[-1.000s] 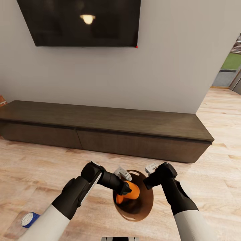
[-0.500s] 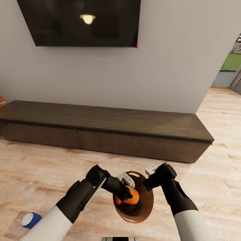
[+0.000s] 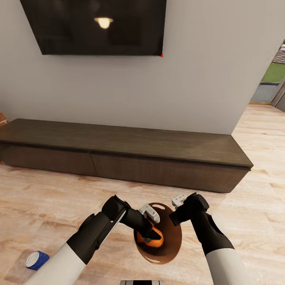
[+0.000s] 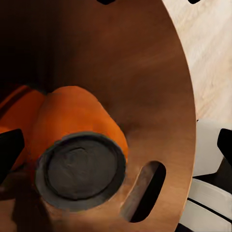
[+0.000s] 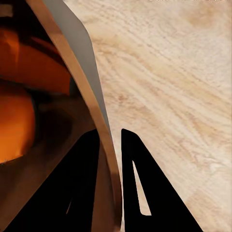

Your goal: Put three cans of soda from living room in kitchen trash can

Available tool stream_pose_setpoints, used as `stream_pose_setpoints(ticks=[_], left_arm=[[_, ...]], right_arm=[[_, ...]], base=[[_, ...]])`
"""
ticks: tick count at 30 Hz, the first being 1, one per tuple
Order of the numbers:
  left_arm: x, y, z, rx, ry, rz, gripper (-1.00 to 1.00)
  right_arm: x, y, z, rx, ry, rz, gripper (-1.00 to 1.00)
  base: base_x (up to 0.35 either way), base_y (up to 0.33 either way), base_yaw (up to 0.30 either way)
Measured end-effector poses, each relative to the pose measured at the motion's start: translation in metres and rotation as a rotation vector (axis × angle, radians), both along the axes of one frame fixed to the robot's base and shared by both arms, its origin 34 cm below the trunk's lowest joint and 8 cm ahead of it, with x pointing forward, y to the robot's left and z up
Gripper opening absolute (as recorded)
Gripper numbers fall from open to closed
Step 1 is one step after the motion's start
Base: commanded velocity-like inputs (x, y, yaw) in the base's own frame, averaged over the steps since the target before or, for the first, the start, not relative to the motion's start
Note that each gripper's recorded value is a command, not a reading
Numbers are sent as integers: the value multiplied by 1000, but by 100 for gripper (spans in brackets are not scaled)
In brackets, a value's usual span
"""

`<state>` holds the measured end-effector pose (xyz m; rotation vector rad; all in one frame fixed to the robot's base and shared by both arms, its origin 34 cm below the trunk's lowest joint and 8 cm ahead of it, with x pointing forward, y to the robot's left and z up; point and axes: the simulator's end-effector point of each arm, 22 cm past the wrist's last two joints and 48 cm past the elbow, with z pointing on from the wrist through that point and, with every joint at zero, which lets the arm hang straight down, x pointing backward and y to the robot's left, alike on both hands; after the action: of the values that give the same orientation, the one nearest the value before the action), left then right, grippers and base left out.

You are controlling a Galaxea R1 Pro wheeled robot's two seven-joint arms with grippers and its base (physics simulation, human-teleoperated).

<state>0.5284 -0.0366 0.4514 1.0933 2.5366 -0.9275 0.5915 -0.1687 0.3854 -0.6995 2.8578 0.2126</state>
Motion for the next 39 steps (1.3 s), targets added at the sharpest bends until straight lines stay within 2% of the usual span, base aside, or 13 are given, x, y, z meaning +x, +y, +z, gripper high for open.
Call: stream_pose_setpoints(ticks=[10,15,20,25,30,36,37,39], left_arm=[[1,-2,5,-15,-5,-1,100],[7,-2,14,-14,-45,-4,100],[13,-7,35,-52,-95,-12,100],[13,-13,52,-87,-122,-28,100],[11,-17,61,-114,-126,-43,100],[2,-25,81,-179,-118,-78,100],[-3,-22,88,-203,-115,-100,100],[-6,-18,93,-214,-115,-114,100]], right_arm=[[4,4,5,22,-14,-5,-100],[17,12,27,74,-63,-28,-100],[17,7,24,55,-63,-27,-100],[15,10,24,70,-55,-33,-100],[15,9,23,63,-56,-31,-100],[15,8,23,61,-56,-32,-100],[15,8,23,61,-56,-32,-100],[15,8,23,63,-55,-33,-100]], base=[[0,0,0],[0,0,0],[0,0,0],[0,0,0],[0,0,0],[0,0,0],[0,0,0],[0,0,0]])
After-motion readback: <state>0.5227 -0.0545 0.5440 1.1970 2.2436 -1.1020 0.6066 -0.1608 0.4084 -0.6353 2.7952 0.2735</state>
